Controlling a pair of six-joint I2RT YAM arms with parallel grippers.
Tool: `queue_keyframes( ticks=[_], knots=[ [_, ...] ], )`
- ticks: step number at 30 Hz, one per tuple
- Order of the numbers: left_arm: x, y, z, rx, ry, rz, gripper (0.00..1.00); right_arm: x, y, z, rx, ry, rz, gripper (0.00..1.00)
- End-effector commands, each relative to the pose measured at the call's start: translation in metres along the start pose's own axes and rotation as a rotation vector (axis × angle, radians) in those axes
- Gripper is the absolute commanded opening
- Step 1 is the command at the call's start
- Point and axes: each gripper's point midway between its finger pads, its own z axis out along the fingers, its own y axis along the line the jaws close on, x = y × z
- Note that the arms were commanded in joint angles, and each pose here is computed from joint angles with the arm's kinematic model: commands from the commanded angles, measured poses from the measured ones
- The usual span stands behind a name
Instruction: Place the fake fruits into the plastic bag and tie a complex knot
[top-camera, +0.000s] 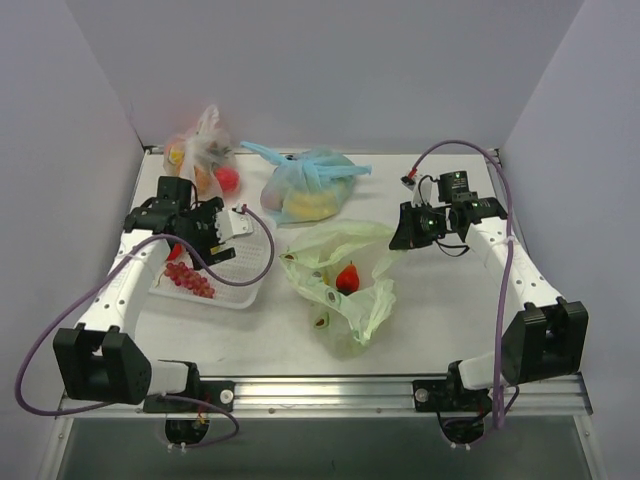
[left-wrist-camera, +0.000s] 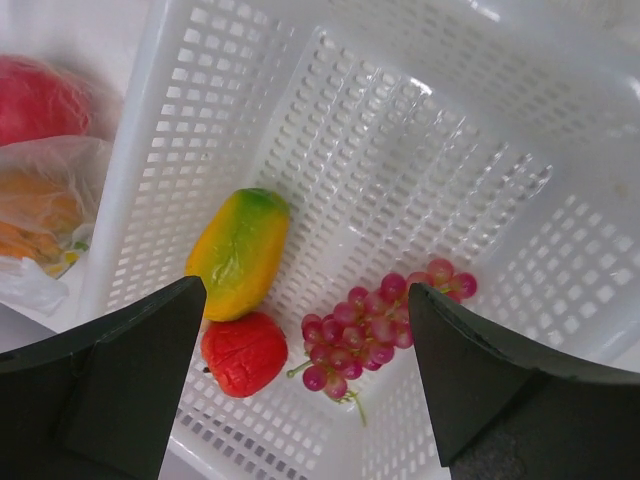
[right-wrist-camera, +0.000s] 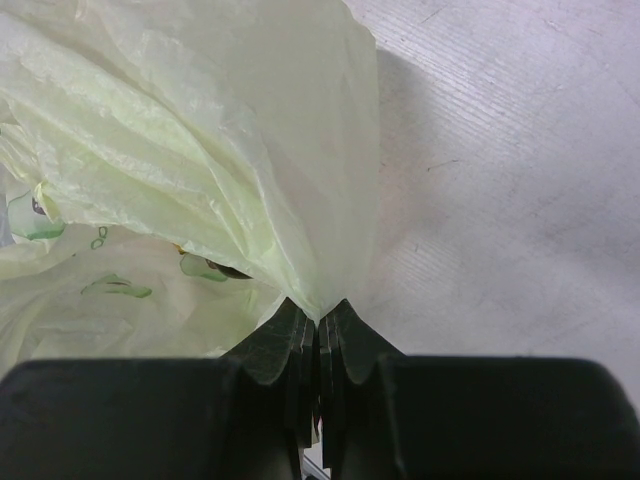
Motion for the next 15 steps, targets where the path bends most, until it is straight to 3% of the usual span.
queue_keyframes(
  ticks=[1, 3, 8, 15],
  knots=[
    [0.017, 0.035, 0.012, -0.062, 0.099, 0.262, 0.94, -0.005, 0.009, -0.007, -0.026, -0.005, -0.019, 0.0],
    [0.027, 0.044, 0.026, -0.061, 0.165, 0.288, 0.94, -0.005, 0.009, -0.007, -0.027, -0.003, -0.019, 0.0],
    [0.036, 0.056, 0.051, -0.017, 0.189, 0.402, 0.94, -0.002, 0.01, -0.005, -0.036, 0.006, -0.007, 0.0],
    [0.061, 0.07, 0.091, 0.033, 0.261, 0.403, 0.9, -0.004, 0.01, -0.007, -0.03, -0.002, -0.014, 0.0]
  ],
)
